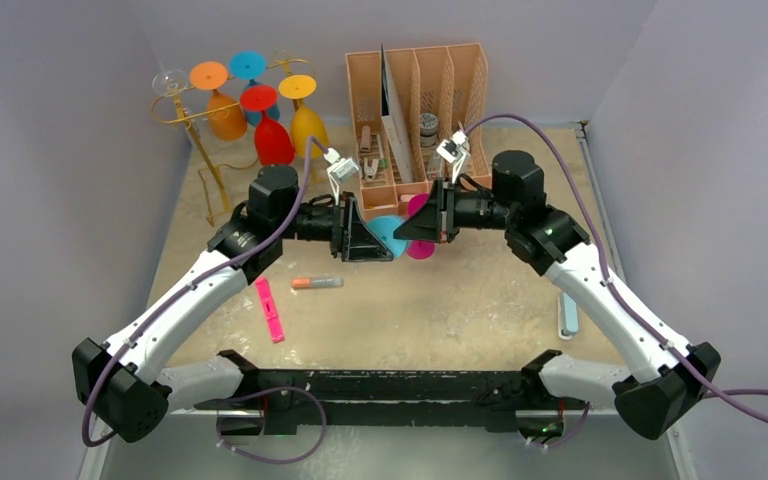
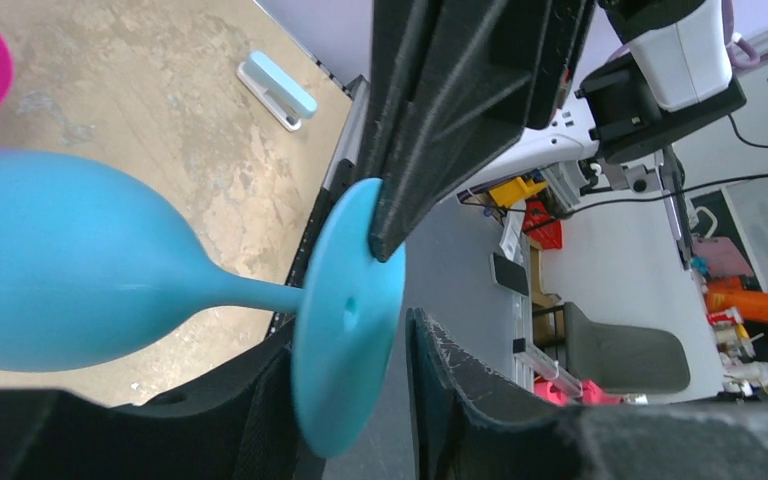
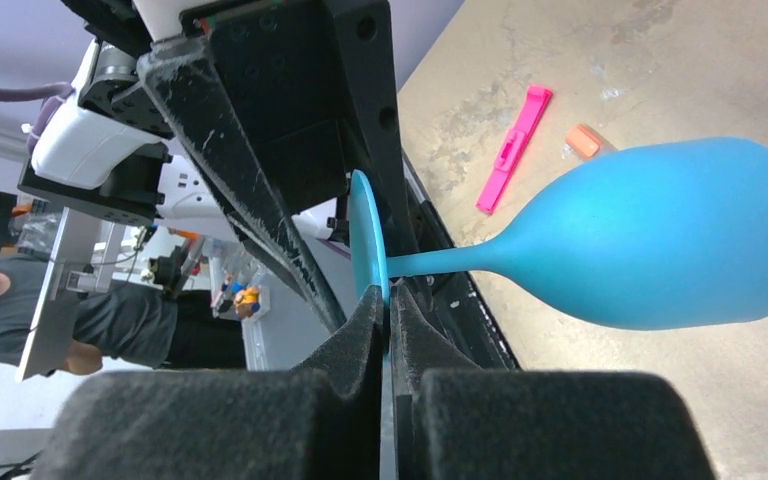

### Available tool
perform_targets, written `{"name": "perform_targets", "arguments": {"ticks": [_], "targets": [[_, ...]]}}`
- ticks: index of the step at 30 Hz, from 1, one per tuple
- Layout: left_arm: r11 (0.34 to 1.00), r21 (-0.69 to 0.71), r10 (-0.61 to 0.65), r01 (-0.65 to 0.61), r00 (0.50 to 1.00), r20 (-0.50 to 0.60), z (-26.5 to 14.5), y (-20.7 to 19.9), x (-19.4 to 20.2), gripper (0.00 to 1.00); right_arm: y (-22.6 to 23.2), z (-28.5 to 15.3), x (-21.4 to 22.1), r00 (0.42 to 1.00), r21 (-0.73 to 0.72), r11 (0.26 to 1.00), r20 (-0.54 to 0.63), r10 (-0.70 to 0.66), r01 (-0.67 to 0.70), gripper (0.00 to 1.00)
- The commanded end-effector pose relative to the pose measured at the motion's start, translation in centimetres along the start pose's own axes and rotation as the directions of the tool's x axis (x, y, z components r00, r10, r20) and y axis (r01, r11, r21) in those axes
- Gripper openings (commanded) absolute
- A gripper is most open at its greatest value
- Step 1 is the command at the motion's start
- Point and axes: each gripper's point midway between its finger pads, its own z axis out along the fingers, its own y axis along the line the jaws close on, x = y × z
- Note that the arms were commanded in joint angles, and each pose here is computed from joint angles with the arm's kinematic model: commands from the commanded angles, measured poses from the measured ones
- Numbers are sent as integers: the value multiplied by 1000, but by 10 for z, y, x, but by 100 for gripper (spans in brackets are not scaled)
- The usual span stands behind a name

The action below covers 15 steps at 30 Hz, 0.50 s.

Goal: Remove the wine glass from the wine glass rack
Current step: Place the wine glass at the center of the board.

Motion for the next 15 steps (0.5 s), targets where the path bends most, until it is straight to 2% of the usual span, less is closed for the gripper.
{"name": "perform_targets", "arguments": {"ticks": [1, 5, 9, 13, 15], "targets": [[998, -21, 60, -59, 996, 62, -1, -5, -16, 36, 11, -9, -8, 995, -13, 996, 59, -86, 86, 0], [997, -52, 62, -58, 995, 75, -4, -3, -16, 35, 8, -10, -6, 994, -2, 996, 58, -89, 89, 0], [997, -44, 73, -70, 994, 76, -6, -6, -15, 20, 7, -10, -7, 994, 4, 996, 65, -90, 90, 0], [996, -20, 92, -91, 994, 64, -7, -12, -13, 0, 8, -10, -7, 994, 3, 996, 67, -89, 89, 0], [995, -4, 102, -102, 993, 56, -7, -14, -11, 0, 8, -11, -6, 994, 5, 996, 66, -90, 90, 0]]}}
